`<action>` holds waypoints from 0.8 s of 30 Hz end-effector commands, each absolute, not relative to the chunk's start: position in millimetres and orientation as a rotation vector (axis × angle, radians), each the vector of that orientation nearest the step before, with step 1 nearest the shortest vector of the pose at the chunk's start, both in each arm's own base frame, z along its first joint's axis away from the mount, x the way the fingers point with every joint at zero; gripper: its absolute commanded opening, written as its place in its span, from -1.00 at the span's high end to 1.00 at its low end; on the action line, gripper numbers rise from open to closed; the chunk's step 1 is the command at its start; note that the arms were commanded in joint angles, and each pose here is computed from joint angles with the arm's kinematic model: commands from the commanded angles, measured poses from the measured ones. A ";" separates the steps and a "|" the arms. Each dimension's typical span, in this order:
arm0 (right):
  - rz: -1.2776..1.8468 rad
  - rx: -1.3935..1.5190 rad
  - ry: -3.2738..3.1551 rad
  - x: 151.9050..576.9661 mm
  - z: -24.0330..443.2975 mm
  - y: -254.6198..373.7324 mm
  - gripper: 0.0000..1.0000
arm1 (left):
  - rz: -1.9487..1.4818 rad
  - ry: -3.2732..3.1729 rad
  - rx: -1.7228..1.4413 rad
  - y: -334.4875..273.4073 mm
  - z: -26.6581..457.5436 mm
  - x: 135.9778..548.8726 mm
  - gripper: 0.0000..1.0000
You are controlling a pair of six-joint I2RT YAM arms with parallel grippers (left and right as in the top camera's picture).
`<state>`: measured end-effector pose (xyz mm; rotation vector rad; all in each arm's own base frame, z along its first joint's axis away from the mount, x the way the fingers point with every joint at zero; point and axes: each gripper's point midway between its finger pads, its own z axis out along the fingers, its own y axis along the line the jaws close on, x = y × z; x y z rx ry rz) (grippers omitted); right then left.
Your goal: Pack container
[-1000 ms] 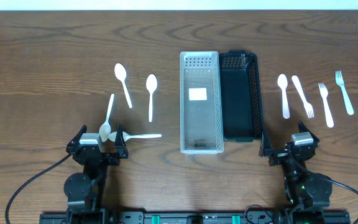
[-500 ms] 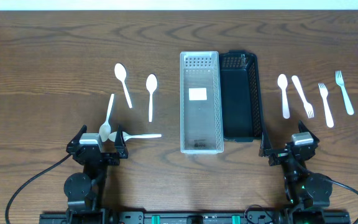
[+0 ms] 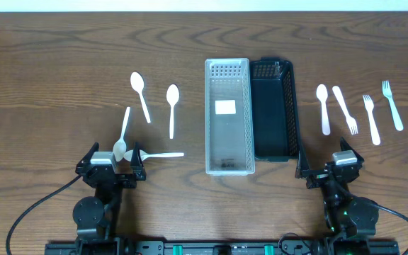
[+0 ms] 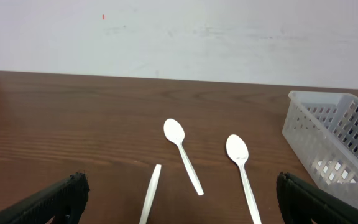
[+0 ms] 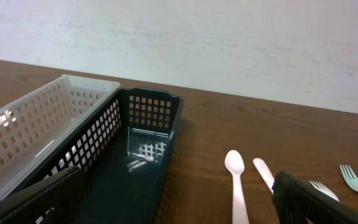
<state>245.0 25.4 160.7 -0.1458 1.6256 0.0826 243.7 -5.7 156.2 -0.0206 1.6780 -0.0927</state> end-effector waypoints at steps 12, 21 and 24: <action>0.155 -0.137 1.622 243.6 161.4 33.0 -0.99 | -0.088 1.722 -0.037 -3.3 138.3 244.2 -0.96; 0.457 -0.340 1.498 223.4 193.5 85.2 -0.99 | -0.087 1.722 -0.037 -3.2 138.3 244.2 -0.96; 0.462 -0.345 1.477 216.7 221.0 86.1 -0.98 | -0.088 1.722 -0.037 -3.3 138.3 244.2 -0.96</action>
